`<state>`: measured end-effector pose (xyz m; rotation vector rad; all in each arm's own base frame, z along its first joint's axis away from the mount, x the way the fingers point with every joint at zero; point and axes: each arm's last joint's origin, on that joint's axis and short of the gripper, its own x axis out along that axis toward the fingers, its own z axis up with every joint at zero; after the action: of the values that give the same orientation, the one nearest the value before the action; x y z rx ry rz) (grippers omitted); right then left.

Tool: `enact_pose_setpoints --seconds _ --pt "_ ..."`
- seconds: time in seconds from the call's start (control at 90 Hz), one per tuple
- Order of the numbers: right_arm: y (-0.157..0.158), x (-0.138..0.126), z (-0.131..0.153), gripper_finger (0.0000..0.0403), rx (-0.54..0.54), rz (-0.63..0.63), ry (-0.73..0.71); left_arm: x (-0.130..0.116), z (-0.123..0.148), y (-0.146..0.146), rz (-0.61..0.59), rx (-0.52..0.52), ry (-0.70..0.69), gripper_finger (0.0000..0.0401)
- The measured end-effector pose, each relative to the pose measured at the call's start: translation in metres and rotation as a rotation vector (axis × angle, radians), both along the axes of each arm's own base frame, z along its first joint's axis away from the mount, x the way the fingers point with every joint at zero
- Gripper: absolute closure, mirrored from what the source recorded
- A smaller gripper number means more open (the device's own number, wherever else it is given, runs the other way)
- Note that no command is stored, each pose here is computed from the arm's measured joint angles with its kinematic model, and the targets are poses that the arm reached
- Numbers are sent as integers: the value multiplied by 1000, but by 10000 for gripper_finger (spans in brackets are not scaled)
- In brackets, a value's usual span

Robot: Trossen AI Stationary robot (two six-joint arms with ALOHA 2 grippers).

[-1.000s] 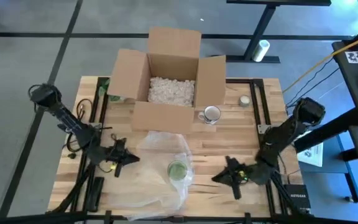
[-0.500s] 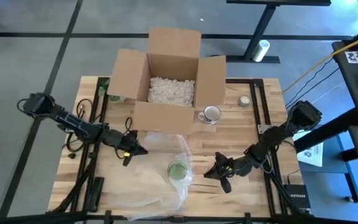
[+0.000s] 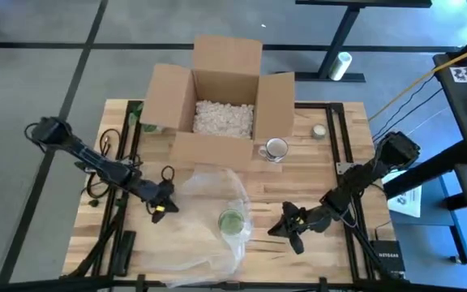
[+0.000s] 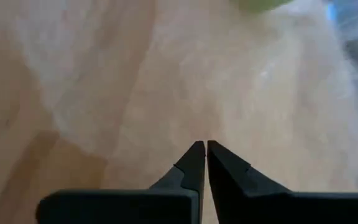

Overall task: Wrap mug
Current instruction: Wrap the green mug with the bubble wrap

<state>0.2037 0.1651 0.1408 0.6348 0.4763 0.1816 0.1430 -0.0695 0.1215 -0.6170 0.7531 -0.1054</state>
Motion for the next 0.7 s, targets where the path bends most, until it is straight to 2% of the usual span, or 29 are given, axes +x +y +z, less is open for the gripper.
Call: enact_pose_setpoints --seconds 0.222,0.4,0.522,0.7 --pt "0 0 0 403 0 -1 0 -11 16 8 48 98 78 401" --pt "0 0 0 403 0 -1 0 -22 18 13 86 98 126 401" --pt "0 0 0 403 0 -2 -1 -22 21 14 98 87 99 399" --pt "0 0 0 403 0 -2 -1 -21 23 13 132 35 89 375"
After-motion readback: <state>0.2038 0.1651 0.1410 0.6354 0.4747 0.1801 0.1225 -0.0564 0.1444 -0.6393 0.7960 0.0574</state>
